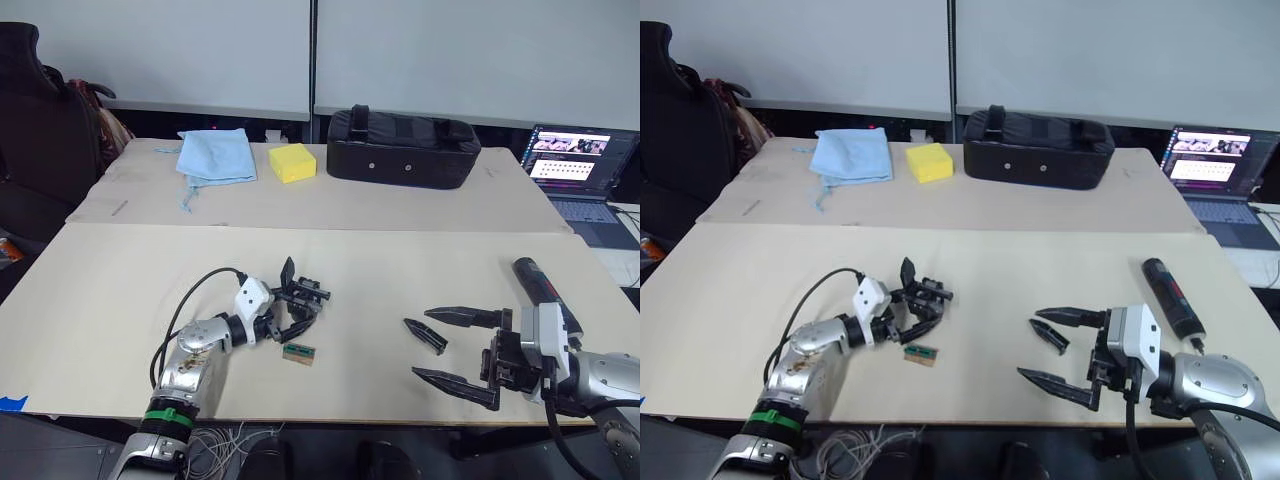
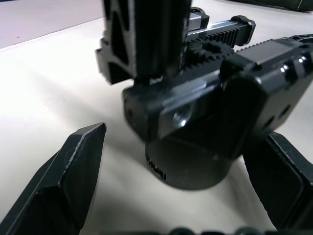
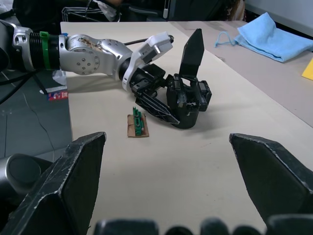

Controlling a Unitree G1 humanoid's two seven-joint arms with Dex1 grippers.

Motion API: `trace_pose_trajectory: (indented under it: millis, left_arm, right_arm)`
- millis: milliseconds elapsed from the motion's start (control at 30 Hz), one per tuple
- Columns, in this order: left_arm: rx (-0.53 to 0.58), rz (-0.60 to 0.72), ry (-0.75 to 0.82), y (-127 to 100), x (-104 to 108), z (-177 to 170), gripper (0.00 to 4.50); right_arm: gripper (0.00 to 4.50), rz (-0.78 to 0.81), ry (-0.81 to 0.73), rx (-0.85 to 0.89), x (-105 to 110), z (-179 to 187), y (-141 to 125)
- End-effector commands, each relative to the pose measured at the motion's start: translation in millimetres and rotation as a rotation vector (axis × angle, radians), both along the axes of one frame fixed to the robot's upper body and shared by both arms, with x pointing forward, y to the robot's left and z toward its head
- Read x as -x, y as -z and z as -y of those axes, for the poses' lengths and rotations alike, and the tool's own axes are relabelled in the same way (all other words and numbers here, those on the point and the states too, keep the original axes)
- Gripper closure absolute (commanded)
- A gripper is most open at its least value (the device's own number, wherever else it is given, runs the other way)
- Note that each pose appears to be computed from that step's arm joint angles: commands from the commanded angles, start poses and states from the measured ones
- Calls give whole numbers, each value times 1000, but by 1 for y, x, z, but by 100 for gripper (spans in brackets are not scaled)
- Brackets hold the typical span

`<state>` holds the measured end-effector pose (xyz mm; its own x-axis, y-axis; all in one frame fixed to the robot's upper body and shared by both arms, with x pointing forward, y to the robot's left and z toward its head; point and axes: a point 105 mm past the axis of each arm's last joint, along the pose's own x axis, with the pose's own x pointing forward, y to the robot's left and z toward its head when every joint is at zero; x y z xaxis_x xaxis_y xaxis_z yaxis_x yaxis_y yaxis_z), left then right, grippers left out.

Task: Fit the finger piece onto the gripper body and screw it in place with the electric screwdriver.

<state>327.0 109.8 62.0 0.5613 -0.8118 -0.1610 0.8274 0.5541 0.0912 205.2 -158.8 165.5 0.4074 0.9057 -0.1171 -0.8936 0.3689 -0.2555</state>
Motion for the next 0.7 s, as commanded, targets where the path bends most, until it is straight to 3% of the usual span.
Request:
trace_pose_trajectory:
  millis: [33, 100, 200, 333, 533, 700]
  left_arm:
    - [-13, -36, 22, 5, 2, 11, 26]
    - [-15, -37, 27, 3, 3, 10, 86]
    - [-29, -48, 33, 3, 5, 5, 216]
    - [-29, -39, 41, -3, 3, -11, 219]
    - [-22, 53, 165, -29, -10, -30, 219]
    - [-161, 91, 328, -25, -16, -33, 219]
  right_arm:
    - [0, 36, -12, -4, 2, -4, -7]
    - [0, 37, -11, -4, 2, -4, -7]
    - [0, 37, -9, -4, 2, -4, -7]
    - [0, 36, -5, -4, 3, -4, -7]
    - [0, 27, -18, 0, 3, -4, -7]
    - [0, -45, -115, 34, 17, -9, -1]
